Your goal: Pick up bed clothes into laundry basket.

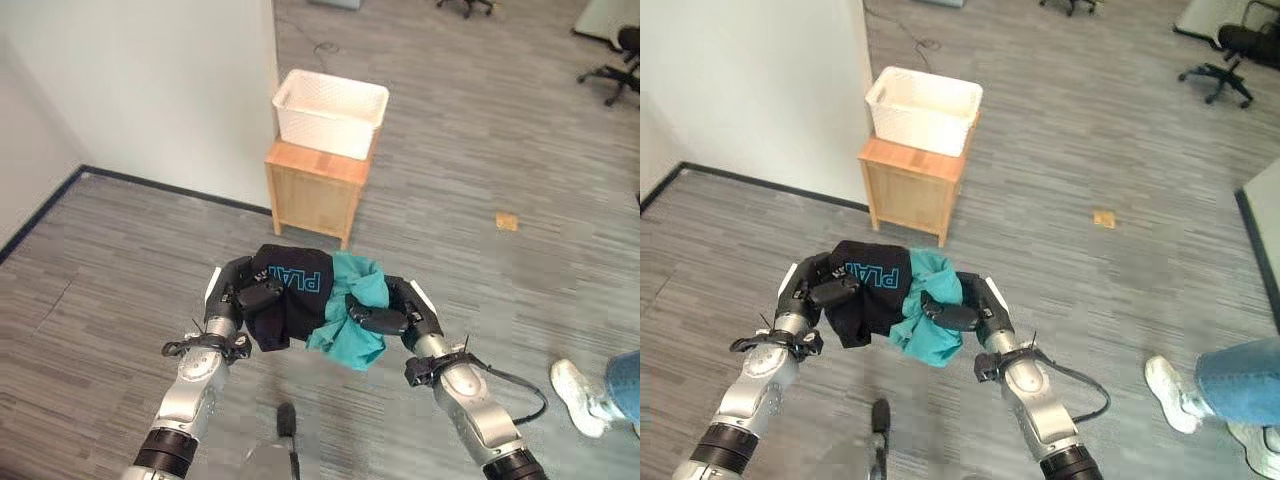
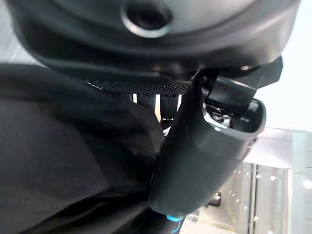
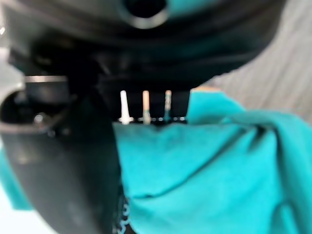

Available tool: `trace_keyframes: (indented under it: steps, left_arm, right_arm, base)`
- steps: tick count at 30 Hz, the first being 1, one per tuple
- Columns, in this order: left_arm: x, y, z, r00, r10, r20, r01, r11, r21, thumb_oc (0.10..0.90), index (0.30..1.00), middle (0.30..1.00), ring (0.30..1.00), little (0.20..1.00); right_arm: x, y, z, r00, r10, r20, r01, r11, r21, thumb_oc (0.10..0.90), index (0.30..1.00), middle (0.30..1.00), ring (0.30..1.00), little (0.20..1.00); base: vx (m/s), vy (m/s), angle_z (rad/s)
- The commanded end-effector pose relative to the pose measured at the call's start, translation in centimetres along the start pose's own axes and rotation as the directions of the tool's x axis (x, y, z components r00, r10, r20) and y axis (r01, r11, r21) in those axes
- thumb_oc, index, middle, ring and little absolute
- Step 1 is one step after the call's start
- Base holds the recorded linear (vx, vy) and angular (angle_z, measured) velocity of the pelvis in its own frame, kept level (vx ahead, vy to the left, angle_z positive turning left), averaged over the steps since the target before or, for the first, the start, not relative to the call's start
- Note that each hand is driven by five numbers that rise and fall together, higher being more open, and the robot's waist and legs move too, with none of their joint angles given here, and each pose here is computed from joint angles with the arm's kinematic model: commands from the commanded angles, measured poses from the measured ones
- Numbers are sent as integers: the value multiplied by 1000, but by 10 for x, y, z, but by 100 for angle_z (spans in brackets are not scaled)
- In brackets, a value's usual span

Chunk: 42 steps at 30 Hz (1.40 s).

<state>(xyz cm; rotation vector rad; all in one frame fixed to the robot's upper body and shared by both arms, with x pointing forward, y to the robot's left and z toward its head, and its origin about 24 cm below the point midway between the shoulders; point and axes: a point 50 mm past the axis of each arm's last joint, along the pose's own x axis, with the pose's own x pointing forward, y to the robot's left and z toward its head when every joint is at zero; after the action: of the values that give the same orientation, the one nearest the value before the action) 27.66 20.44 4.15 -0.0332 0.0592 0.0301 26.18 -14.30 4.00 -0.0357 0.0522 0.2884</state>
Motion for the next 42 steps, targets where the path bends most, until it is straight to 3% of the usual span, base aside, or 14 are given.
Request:
trace_keyframes:
  steps: [1, 9, 12, 22, 32, 37, 42]
  left_arm:
    - [8, -3, 80, 927, -42, 374, 52, 999, -15, 400, 300, 300, 300, 300]
    - [13, -12, 84, 918, -83, 387, 88, 996, 6, 400, 300, 300, 300, 300]
    - [15, -13, 91, 905, -86, 417, 79, 996, 32, 400, 300, 300, 300, 300]
    - [23, -37, 108, 877, -133, 461, 169, 985, -37, 400, 300, 300, 300, 300]
    - [24, -40, 103, 882, -150, 447, 170, 985, -5, 400, 300, 300, 300, 300]
    - [24, -40, 114, 863, -149, 483, 167, 986, 6, 400, 300, 300, 300, 300]
    - [22, -47, 118, 852, -175, 493, 198, 980, 6, 400, 300, 300, 300, 300]
  right_arm:
    - [16, -2, 60, 959, 35, 280, -27, 999, -33, 400, 300, 300, 300, 300]
    - [4, -27, 53, 965, -68, 251, 80, 996, -35, 400, 300, 300, 300, 300]
    - [5, -31, 66, 949, -77, 306, 100, 993, -61, 400, 300, 300, 300, 300]
    - [11, -42, 78, 941, -100, 324, 129, 989, -69, 400, 300, 300, 300, 300]
    - [8, -45, 76, 935, -120, 334, 142, 989, -42, 400, 300, 300, 300, 300]
    - [19, -31, 81, 936, -69, 345, 95, 994, -59, 400, 300, 300, 300, 300]
    - [24, -23, 83, 940, -27, 340, 82, 985, -150, 400, 300, 300, 300, 300]
  base:
    - [546, -44, 23]
    - [480, -252, 53]
    - [494, -367, 57]
    - [267, -412, 1]
    - [435, -75, -20]
    - [385, -11, -25]
    - [223, 86, -3]
